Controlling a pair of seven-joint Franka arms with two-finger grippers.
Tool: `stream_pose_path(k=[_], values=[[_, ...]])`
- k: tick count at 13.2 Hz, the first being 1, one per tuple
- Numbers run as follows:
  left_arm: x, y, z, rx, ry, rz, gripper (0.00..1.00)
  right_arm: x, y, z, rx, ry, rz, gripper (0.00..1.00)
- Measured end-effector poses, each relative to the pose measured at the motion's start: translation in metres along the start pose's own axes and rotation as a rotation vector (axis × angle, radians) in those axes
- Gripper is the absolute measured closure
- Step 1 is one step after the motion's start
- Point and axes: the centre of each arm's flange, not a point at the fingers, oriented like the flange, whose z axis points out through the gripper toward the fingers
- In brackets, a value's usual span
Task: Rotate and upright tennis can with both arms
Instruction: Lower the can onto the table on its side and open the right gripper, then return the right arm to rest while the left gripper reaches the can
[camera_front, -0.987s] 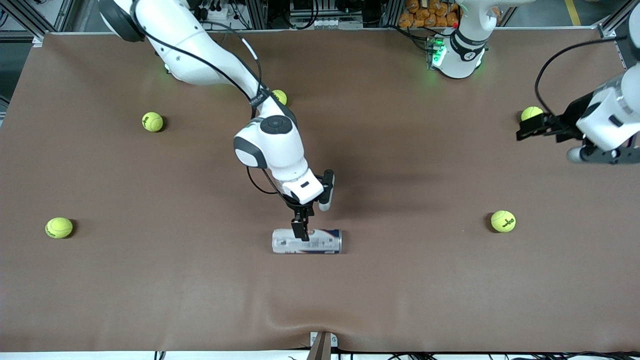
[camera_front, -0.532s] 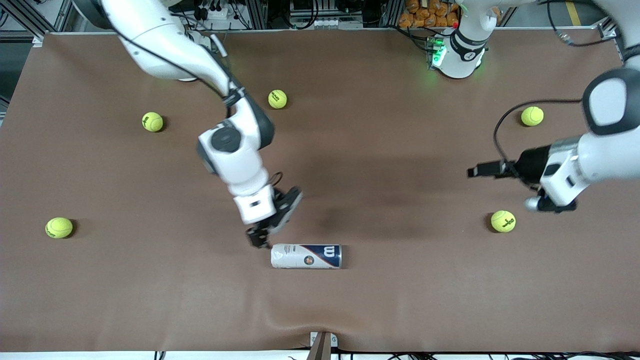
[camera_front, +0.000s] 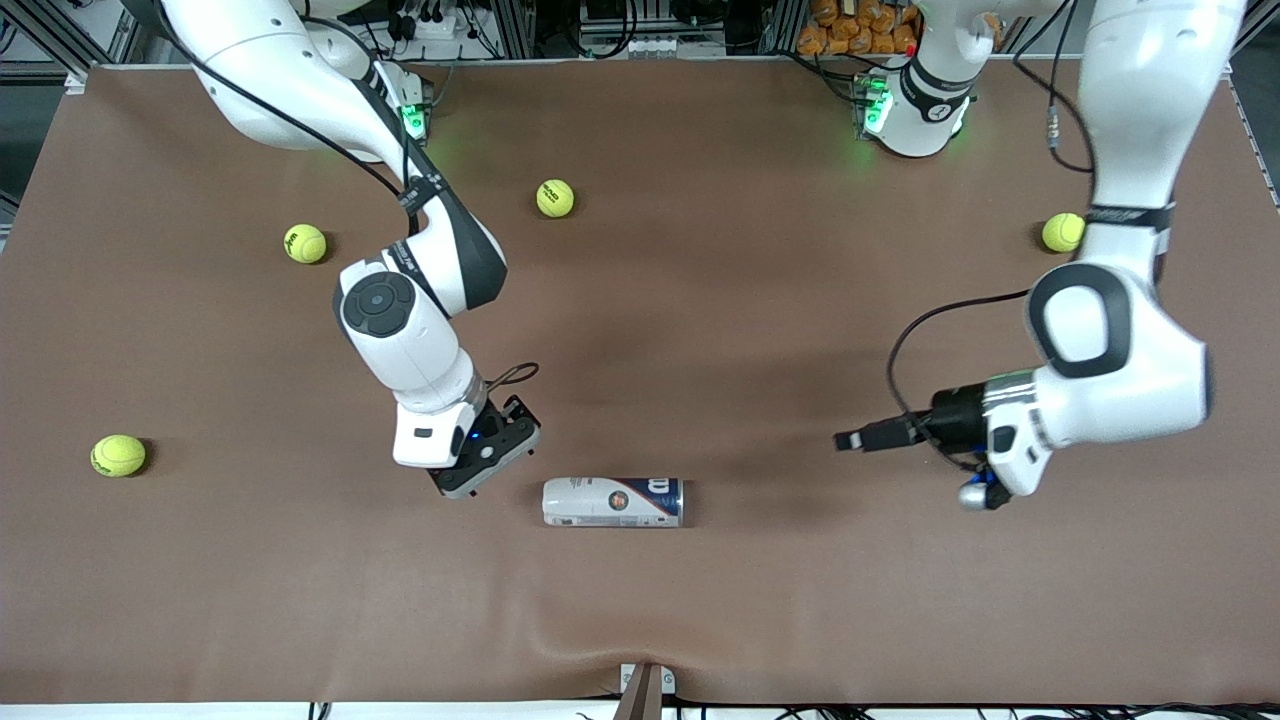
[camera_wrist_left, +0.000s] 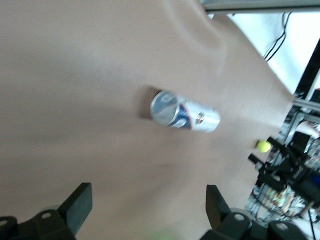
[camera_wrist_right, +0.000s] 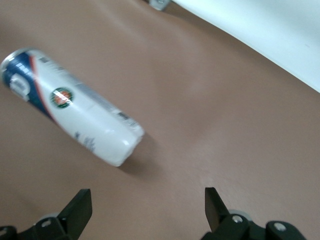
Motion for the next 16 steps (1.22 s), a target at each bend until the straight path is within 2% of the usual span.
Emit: stream_pose_path(k=[2, 3, 6, 9, 11, 13, 16], values=[[0.005, 0.003, 0.038, -0.049, 0.016, -0.016, 0.0, -0.009, 0.038, -0.015, -0.018, -0.035, 0.073, 0.0], [0.005, 0.002, 0.054, -0.076, 0.01, -0.017, 0.0, -0.017, 0.061, -0.025, -0.027, -0.071, 0.12, 0.0], [0.008, -0.016, 0.096, -0.187, 0.002, 0.005, 0.0, -0.056, 0.134, -0.065, -0.045, -0.233, 0.258, 0.0], [0.013, -0.047, 0.135, -0.301, 0.008, 0.04, 0.0, -0.088, 0.178, -0.111, -0.053, -0.331, 0.346, 0.0], [0.007, -0.053, 0.162, -0.352, 0.006, 0.058, 0.01, -0.098, 0.186, -0.148, -0.071, -0.355, 0.398, 0.0], [-0.005, -0.053, 0.189, -0.381, -0.005, 0.067, 0.04, -0.105, 0.195, -0.186, -0.097, -0.334, 0.439, 0.0], [-0.01, -0.067, 0.216, -0.405, -0.002, 0.083, 0.13, -0.125, 0.202, -0.238, -0.115, -0.356, 0.484, 0.0]])
